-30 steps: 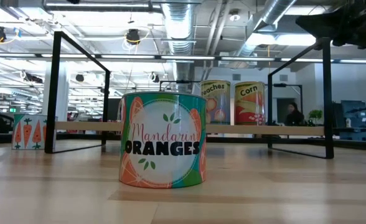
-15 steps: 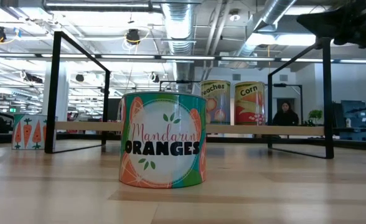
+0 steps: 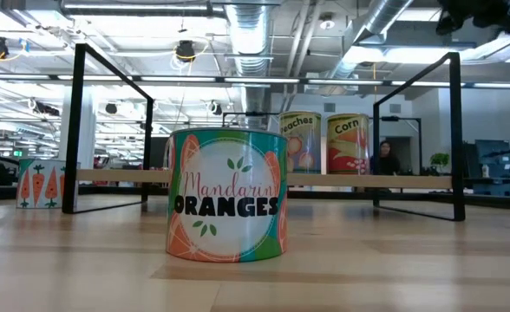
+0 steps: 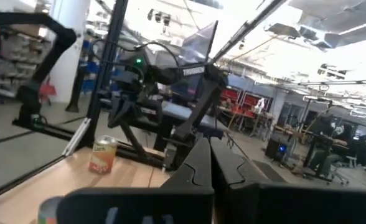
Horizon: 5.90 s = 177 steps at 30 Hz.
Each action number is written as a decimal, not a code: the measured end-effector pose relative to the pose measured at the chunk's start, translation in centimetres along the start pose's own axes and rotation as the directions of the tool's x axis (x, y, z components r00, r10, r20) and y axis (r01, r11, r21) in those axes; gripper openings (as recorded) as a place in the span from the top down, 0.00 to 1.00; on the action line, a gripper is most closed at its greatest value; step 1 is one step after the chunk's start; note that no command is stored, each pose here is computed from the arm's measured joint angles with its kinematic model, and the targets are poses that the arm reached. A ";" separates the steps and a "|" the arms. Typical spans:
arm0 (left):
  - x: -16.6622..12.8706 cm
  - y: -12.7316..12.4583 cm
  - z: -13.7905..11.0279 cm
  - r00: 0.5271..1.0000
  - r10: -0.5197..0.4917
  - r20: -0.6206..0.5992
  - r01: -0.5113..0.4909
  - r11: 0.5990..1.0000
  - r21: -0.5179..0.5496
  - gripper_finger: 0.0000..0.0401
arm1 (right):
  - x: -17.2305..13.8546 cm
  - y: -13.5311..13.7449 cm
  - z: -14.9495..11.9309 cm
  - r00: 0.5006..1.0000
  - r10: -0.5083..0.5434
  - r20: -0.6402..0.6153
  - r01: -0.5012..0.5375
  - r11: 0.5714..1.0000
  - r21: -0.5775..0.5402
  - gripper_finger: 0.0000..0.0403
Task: Pick and place cans onto a shelf
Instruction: Put the canned oranges on the shelf, then put the canned peaches on the shelf aligned with the other canned peaches
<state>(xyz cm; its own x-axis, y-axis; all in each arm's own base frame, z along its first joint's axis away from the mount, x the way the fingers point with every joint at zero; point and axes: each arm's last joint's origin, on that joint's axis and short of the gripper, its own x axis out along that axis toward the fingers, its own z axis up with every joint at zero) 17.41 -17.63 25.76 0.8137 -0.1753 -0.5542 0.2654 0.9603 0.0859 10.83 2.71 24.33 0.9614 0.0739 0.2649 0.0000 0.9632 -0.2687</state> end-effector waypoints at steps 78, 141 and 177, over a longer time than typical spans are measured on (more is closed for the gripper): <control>12.9 7.2 9.0 0.820 0.306 -0.483 -0.334 0.942 0.030 0.99 | 1.5 1.7 1.5 0.998 0.039 0.050 -0.032 0.992 -0.125 0.99; 10.8 13.9 4.0 0.673 0.382 -0.633 -0.565 0.818 -0.107 0.80 | 1.3 2.3 1.7 0.994 0.083 0.065 -0.075 0.991 -0.113 0.98; -6.7 9.7 -7.6 0.890 0.294 0.349 -0.200 0.939 -0.281 1.00 | 7.1 7.5 6.7 0.866 0.148 -0.478 -0.086 0.985 0.150 0.99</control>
<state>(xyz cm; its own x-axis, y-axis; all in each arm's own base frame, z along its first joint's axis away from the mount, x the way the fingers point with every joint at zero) 10.59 -5.49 23.98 0.9826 0.0502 -0.1787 -0.0585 0.9974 -0.0414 15.81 12.19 30.41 0.9639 0.0835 -0.2529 -0.1241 0.9810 -0.1490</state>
